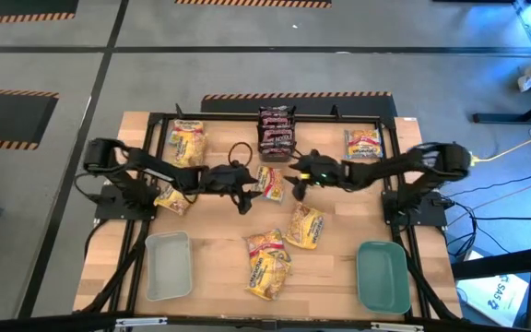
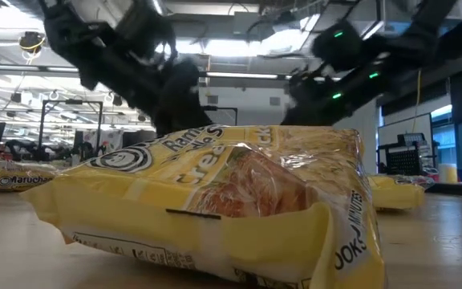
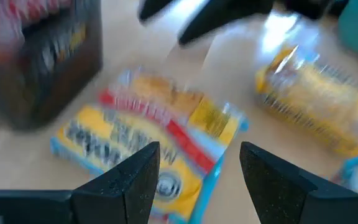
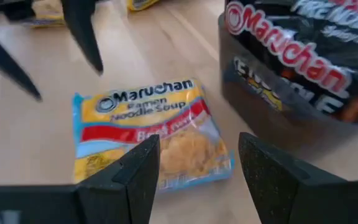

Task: Sort Maruchan noodles
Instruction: Put the middle blue noodle pack into the gray bin

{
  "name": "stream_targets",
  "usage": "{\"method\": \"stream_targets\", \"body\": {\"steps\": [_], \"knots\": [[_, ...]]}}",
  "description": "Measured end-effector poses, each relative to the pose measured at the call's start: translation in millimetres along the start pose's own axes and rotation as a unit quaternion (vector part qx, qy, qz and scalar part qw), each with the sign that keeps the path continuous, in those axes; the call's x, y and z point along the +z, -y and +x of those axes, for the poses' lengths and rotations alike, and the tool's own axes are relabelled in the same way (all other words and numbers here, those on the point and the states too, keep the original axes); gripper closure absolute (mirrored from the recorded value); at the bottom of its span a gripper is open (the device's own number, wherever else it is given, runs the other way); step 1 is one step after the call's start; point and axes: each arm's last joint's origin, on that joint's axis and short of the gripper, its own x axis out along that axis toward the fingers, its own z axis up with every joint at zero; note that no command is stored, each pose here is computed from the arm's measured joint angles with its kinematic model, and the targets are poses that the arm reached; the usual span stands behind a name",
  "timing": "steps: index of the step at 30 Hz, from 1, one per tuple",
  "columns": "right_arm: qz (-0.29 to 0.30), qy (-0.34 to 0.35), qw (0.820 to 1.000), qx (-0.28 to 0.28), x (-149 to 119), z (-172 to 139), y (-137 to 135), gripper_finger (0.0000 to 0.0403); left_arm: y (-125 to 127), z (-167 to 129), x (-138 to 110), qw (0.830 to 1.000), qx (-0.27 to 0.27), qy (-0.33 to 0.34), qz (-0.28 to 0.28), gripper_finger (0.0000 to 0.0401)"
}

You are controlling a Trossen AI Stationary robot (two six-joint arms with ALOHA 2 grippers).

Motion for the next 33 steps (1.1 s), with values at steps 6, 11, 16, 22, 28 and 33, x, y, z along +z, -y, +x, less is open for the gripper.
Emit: {"method": "stream_targets", "body": {"steps": [6,11,16,22,28,33], "knots": [[-0.033,-0.017,0.999,-0.011,7,35,0,0.0196,-4,23,-25,0.999,0.015,-0.030,-0.022,0.0187],[-0.052,-0.074,0.996,0.021,-4,46,-5,0.0196,-5,26,-30,0.999,0.021,-0.038,-0.031,0.0188],[-0.060,-0.109,0.992,0.035,-10,41,-20,0.0196,-5,20,-25,0.999,0.019,-0.040,-0.020,0.0188],[-0.084,-0.119,0.988,0.053,-17,32,-46,0.0196,-15,12,-14,0.998,0.052,-0.030,-0.020,0.0188],[-0.110,-0.098,0.989,0.022,-15,28,-51,0.0196,-20,1,5,0.998,0.021,-0.005,-0.061,0.0188],[-0.136,-0.086,0.987,0.021,-14,29,-51,0.0196,-25,1,2,0.992,0.005,-0.029,-0.122,0.0182]]}}
